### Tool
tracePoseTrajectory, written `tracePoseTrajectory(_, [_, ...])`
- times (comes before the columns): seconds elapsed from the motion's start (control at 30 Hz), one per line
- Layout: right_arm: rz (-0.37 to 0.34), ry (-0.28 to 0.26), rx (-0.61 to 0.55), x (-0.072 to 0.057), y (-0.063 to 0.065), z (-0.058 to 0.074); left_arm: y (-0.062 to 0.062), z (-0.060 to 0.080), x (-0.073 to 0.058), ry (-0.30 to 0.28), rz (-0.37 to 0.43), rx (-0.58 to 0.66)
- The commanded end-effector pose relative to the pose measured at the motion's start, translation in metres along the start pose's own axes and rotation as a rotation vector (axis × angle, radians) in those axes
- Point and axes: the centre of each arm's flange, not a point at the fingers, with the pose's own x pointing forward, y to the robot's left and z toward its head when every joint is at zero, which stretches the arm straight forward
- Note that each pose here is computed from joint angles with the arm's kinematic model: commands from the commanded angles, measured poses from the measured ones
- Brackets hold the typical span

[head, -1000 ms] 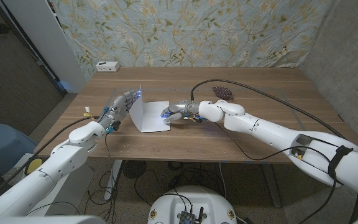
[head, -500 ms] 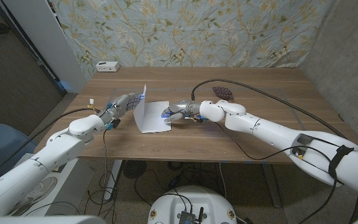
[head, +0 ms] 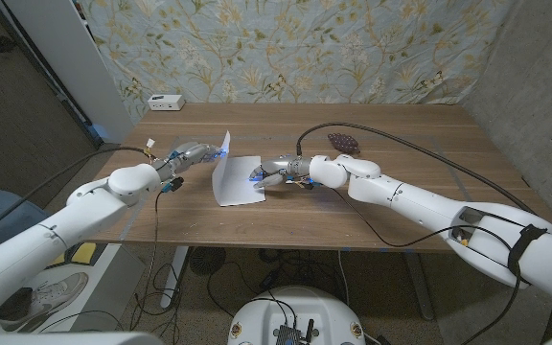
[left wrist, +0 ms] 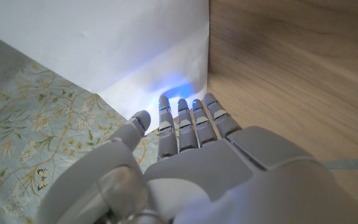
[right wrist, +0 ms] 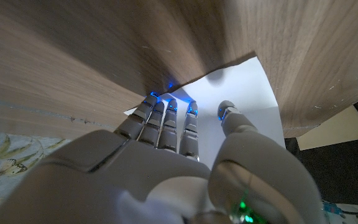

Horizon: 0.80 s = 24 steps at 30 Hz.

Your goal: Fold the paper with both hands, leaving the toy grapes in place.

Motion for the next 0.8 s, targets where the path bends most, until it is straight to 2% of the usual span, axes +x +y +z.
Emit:
tracePoseTrajectory(0.03, [-0.003,0.004,0.005,-0.001,0.001,-0.001,0.009,0.018,0.013,0.034,-0.038,0.221])
tracePoseTrajectory(0.43, [0.004,-0.001,0.005,0.000,0.003,0.000,-0.001,0.032,0.035,0.040,-0.108,0.362])
tracePoseTrajectory(0.8, [-0.030,-0.013,0.022,-0.005,-0.004,0.002,-0.015,0.032,0.049,0.059,-0.187,0.399])
